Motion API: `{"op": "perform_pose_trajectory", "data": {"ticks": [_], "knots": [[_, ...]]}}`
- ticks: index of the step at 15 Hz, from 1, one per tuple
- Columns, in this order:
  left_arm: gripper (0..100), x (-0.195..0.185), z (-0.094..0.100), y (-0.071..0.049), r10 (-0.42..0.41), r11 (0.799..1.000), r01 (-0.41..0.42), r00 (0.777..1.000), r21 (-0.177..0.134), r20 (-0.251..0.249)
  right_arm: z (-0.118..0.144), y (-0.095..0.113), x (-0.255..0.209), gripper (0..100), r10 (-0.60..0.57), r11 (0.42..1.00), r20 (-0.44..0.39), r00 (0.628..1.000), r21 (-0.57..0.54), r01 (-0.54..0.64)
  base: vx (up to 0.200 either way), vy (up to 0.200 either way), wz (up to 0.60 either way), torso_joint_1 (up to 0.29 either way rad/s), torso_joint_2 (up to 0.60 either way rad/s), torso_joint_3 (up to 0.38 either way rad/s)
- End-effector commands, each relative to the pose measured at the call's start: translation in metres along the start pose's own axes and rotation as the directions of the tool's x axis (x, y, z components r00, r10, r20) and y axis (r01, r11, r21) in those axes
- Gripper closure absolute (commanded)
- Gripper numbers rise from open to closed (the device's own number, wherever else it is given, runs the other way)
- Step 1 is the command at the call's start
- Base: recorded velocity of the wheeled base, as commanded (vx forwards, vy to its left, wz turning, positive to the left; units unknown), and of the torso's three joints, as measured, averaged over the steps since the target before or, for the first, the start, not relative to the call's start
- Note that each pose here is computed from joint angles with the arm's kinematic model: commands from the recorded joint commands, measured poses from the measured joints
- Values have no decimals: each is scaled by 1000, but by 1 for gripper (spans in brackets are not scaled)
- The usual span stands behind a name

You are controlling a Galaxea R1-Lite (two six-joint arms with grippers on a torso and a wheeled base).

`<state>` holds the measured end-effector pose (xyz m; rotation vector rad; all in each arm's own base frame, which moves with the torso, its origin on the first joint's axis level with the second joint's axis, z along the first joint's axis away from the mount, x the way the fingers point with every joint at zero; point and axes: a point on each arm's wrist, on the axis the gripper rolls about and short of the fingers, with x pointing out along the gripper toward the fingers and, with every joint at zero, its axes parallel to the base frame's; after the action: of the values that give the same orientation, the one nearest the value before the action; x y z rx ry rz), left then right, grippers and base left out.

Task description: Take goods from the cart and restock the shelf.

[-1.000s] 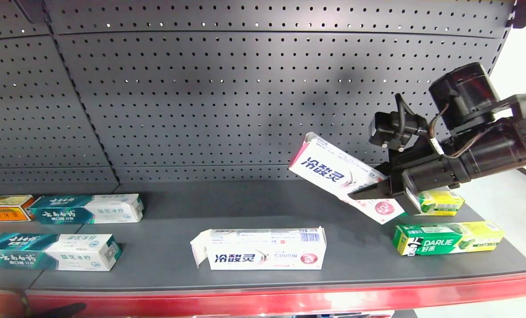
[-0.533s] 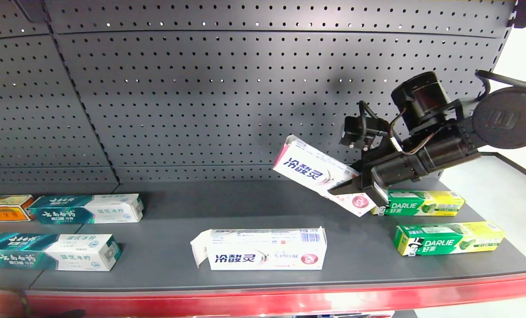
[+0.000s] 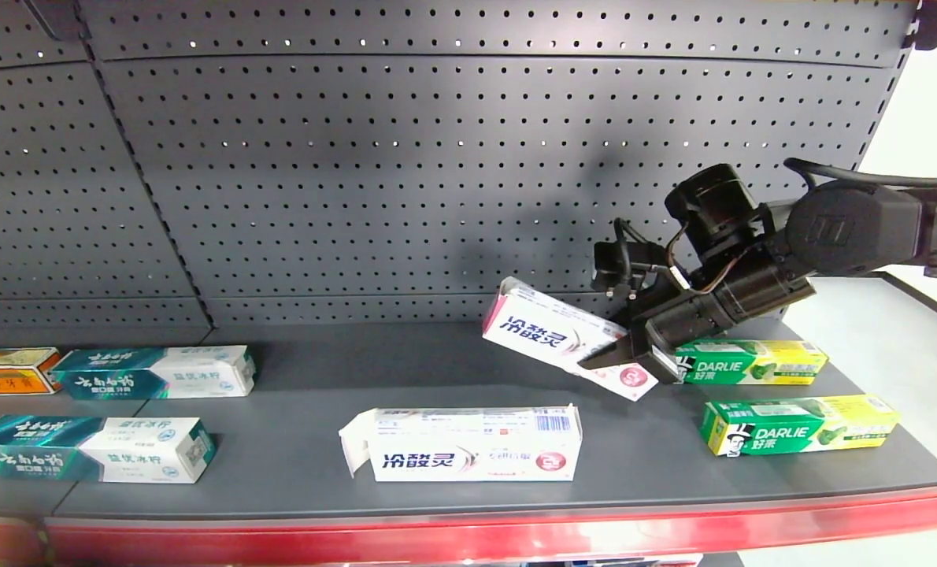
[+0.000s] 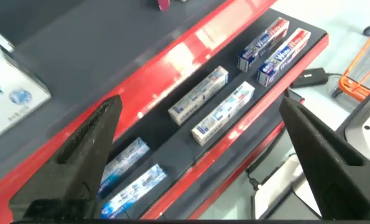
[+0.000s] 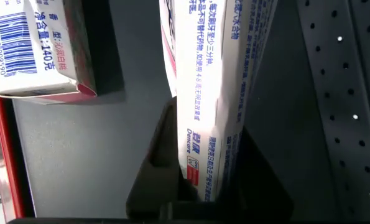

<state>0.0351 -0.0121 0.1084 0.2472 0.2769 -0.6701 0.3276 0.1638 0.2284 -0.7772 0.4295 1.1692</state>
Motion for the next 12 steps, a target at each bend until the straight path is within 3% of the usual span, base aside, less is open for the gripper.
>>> {"op": "perform_pose_trajectory", "data": {"ticks": [1, 12], "knots": [[0, 0, -2, -1, -2, 1000, 2, 1000, -3, -4, -1, 0, 1, 100, 2, 1000, -1, 1000, 2, -2, 0, 0, 0, 0, 0, 0], [0, -3, -16, -10, 0, 1000, 0, 1000, -9, 7, 18, -1, 25, 100, -27, 999, 73, 997, 33, 24, 0, 0, 0, 0, 0, 0]]}}
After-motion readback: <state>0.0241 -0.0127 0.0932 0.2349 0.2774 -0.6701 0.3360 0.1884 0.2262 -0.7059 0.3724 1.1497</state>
